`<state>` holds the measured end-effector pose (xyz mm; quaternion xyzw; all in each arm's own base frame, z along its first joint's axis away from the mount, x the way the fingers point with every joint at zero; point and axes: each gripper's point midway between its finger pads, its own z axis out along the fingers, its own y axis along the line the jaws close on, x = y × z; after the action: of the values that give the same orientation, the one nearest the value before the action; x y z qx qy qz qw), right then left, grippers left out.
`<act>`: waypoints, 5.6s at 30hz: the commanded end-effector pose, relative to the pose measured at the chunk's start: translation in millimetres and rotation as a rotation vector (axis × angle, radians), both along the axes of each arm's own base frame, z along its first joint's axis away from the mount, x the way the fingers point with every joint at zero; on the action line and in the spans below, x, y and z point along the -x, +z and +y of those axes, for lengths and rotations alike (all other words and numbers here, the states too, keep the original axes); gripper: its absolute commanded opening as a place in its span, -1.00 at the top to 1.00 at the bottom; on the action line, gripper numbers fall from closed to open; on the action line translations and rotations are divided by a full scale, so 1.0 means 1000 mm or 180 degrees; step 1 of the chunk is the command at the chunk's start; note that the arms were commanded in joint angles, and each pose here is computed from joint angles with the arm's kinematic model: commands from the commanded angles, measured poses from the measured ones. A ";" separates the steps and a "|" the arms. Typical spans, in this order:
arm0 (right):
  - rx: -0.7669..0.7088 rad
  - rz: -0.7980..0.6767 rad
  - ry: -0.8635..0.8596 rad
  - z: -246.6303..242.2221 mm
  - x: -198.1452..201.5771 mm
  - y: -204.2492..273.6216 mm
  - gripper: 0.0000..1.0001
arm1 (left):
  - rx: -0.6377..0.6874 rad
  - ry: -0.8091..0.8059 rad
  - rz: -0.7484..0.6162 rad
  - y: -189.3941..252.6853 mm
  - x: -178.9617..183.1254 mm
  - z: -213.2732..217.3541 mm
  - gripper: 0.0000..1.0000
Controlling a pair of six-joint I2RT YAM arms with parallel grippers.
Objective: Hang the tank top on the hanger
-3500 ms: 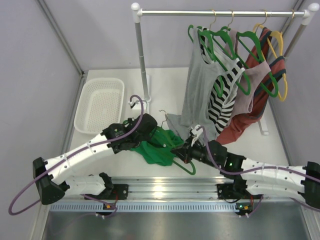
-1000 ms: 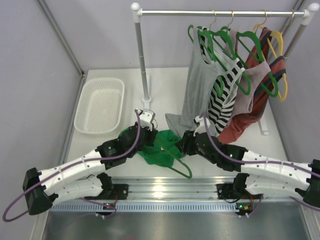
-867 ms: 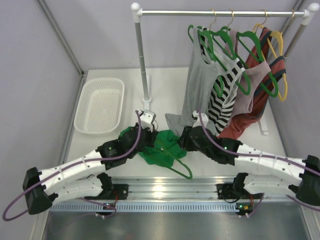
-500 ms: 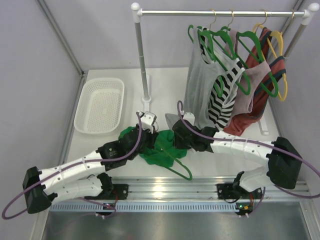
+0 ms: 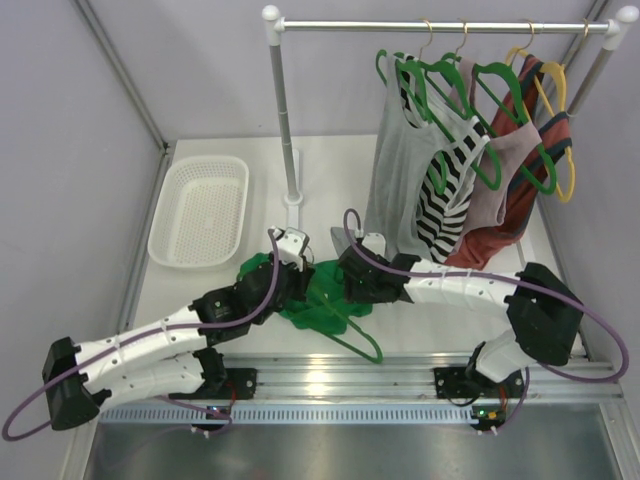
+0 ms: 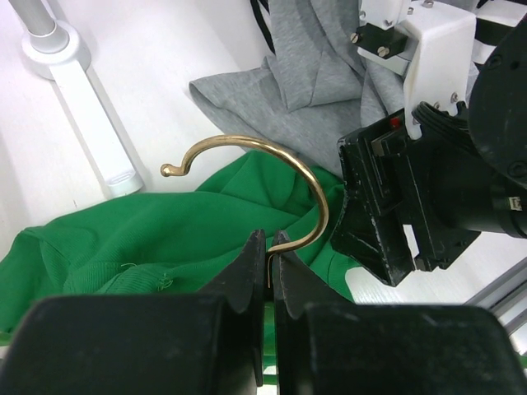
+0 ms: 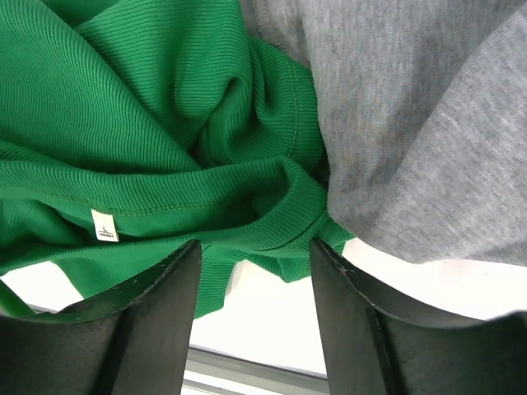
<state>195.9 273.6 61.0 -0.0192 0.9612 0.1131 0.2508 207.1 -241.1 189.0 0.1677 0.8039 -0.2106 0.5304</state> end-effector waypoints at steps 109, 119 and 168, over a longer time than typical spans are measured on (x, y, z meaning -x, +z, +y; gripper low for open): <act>-0.0272 -0.0248 -0.0375 -0.068 0.016 0.023 1.00 | 0.0363 0.1524 -0.0332 0.042 -0.038 0.052 1.00; -0.0239 -0.0367 -0.0427 -0.083 0.015 0.041 1.00 | 0.0218 0.1775 -0.0412 0.036 -0.040 0.071 1.00; -0.0238 -0.0625 -0.0298 -0.089 0.014 0.083 1.00 | 0.0027 0.1994 -0.0484 0.034 -0.050 0.078 1.00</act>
<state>171.6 190.9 122.7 0.0266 0.9338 0.1536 0.3222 255.1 -177.6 209.8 -0.0763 0.7855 -0.0489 0.6122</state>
